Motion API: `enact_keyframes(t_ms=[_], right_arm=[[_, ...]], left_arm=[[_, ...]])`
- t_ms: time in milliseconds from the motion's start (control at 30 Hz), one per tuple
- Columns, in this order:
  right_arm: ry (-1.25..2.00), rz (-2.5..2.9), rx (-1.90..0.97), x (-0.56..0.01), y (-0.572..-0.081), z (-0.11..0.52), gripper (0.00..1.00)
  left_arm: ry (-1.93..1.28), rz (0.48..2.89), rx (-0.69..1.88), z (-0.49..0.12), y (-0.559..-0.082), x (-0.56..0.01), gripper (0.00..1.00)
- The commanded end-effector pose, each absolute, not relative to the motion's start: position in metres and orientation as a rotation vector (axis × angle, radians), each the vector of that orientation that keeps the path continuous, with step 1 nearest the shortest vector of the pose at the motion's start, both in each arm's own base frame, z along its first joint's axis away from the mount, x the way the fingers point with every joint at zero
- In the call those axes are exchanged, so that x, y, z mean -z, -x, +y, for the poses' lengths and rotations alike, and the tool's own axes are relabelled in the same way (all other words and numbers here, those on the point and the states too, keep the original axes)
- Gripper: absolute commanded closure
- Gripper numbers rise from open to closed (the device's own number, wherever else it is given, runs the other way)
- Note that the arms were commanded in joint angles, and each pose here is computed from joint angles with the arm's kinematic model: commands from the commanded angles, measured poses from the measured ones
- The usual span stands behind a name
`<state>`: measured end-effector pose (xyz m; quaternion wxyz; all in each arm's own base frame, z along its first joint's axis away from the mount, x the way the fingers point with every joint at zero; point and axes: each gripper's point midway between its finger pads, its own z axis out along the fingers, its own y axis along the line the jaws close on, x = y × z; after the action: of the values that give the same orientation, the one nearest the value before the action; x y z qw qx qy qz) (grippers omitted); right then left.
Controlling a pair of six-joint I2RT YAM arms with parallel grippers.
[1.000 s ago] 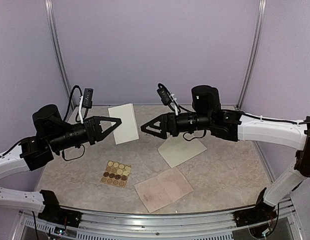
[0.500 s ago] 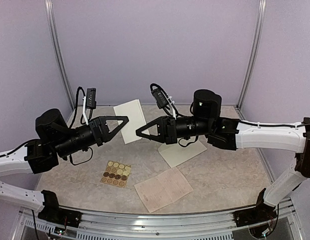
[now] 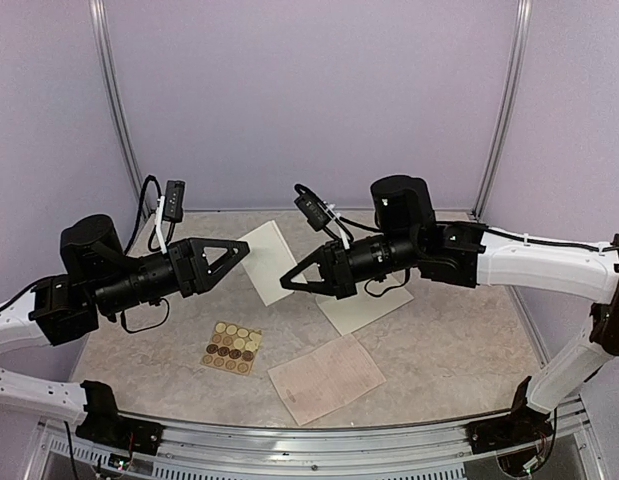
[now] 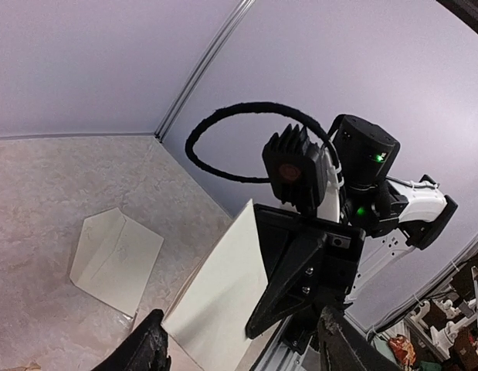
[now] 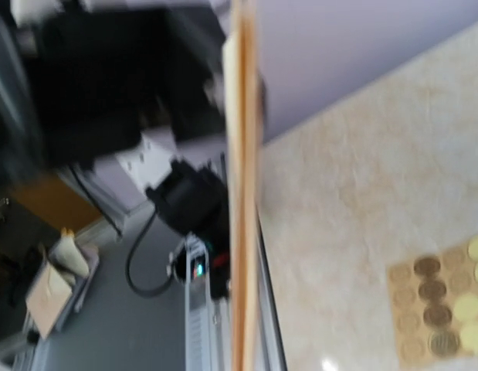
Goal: Place the letter into the envelope and seal it
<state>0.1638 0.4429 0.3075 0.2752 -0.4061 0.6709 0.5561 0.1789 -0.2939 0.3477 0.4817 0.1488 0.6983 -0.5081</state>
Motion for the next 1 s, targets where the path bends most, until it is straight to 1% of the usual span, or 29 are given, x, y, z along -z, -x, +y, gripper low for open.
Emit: enact_keyframes(t_ms=[0,133,333,433,467,500,533,567,600,667,700,767,867,933,967], right_arm=[[1.235,1.836,-1.5,-0.303,-0.142,0.429,1.0],[1.268,1.876,-1.479,-0.296,-0.139,0.426,1.0],[1.28,1.807,-1.53,-0.309,-0.134,0.426,1.0],[1.298,1.806,-1.54,-0.309,-0.132,0.427,1.0],[1.304,1.813,-1.535,-0.308,-0.132,0.427,1.0],[1.31,1.817,-1.528,-0.307,-0.132,0.427,1.0],[1.312,1.82,-1.523,-0.306,-0.133,0.427,1.0],[1.314,1.824,-1.517,-0.305,-0.133,0.427,1.0],[1.31,1.821,-1.51,-0.306,-0.134,0.427,1.0],[1.297,1.825,-1.479,-0.306,-0.139,0.427,0.99],[1.279,1.833,-1.45,-0.305,-0.144,0.427,0.88],[1.228,1.858,-1.393,-0.301,-0.16,0.422,0.73],[1.122,1.924,-1.318,-0.287,-0.196,0.405,0.45],[1.056,1.958,-1.239,-0.276,-0.224,0.39,0.33],[1.027,1.969,-1.198,-0.27,-0.238,0.382,0.3]], left_arm=[[-0.407,1.755,1.234,-0.292,-0.172,-0.345,0.38],[-0.422,1.774,1.244,-0.296,-0.171,-0.341,0.39],[-0.458,1.795,1.277,-0.303,-0.166,-0.335,0.4],[-0.459,1.805,1.289,-0.305,-0.165,-0.332,0.44],[-0.462,1.801,1.294,-0.305,-0.164,-0.333,0.5],[-0.467,1.796,1.302,-0.306,-0.163,-0.334,0.6],[-0.467,1.79,1.307,-0.306,-0.162,-0.335,0.65],[-0.466,1.785,1.31,-0.306,-0.162,-0.336,0.74],[-0.463,1.785,1.307,-0.305,-0.162,-0.335,0.84],[-0.443,1.789,1.296,-0.302,-0.164,-0.332,0.99],[-0.43,1.793,1.288,-0.3,-0.166,-0.33,1.0],[-0.391,1.8,1.263,-0.295,-0.17,-0.327,1.0],[-0.337,1.822,1.219,-0.285,-0.18,-0.321,1.0],[-0.316,1.839,1.199,-0.28,-0.187,-0.317,1.0],[-0.301,1.849,1.188,-0.277,-0.191,-0.314,1.0]])
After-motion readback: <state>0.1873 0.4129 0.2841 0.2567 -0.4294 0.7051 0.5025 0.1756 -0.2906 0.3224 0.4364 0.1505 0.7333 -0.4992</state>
